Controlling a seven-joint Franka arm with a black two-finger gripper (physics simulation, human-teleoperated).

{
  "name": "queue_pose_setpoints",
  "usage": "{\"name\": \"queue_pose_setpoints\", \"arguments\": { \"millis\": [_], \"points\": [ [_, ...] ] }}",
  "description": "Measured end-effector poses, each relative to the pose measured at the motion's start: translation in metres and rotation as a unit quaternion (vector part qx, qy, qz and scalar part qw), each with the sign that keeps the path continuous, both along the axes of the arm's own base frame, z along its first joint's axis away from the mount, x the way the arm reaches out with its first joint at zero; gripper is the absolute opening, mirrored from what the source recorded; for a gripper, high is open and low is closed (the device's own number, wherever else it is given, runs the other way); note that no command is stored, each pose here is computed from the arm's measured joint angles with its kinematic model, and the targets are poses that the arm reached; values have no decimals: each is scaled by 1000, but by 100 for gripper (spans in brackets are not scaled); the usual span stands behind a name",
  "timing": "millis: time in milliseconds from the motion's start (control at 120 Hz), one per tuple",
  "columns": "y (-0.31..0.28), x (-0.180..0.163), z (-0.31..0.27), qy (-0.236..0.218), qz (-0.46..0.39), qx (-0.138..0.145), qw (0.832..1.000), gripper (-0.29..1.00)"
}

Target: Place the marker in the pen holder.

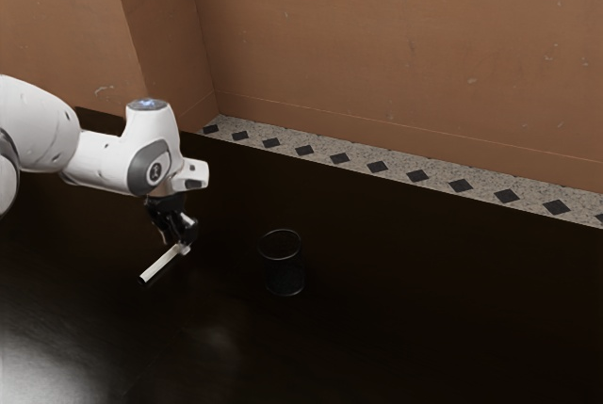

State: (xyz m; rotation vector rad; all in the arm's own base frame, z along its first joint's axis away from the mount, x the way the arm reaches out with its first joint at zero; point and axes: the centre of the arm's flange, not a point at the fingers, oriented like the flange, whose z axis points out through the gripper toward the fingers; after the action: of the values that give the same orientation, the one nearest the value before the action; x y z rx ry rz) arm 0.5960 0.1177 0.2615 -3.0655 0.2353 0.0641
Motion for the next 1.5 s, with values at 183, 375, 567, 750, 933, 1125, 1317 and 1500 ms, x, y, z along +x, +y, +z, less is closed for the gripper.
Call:
{"name": "queue_pose_setpoints", "arguments": {
  "millis": [183,375,567,750,933,1125,1317,1500],
  "points": [
    [9,1,-8,-9,-12,3,1000,32],
    [7,2,-19,-10,-29,5,1000,31],
    [4,2,-18,-14,-41,5,999,10],
    [5,2,-16,-16,-48,7,999,0],
    [-37,15,44,-65,-84,12,994,-3],
    [-123,17,143,-147,-145,6,978,-5],
    [-190,10,183,-188,-180,-14,965,-5],
    [-214,27,172,-202,-174,-31,963,-5]
  ]
}}
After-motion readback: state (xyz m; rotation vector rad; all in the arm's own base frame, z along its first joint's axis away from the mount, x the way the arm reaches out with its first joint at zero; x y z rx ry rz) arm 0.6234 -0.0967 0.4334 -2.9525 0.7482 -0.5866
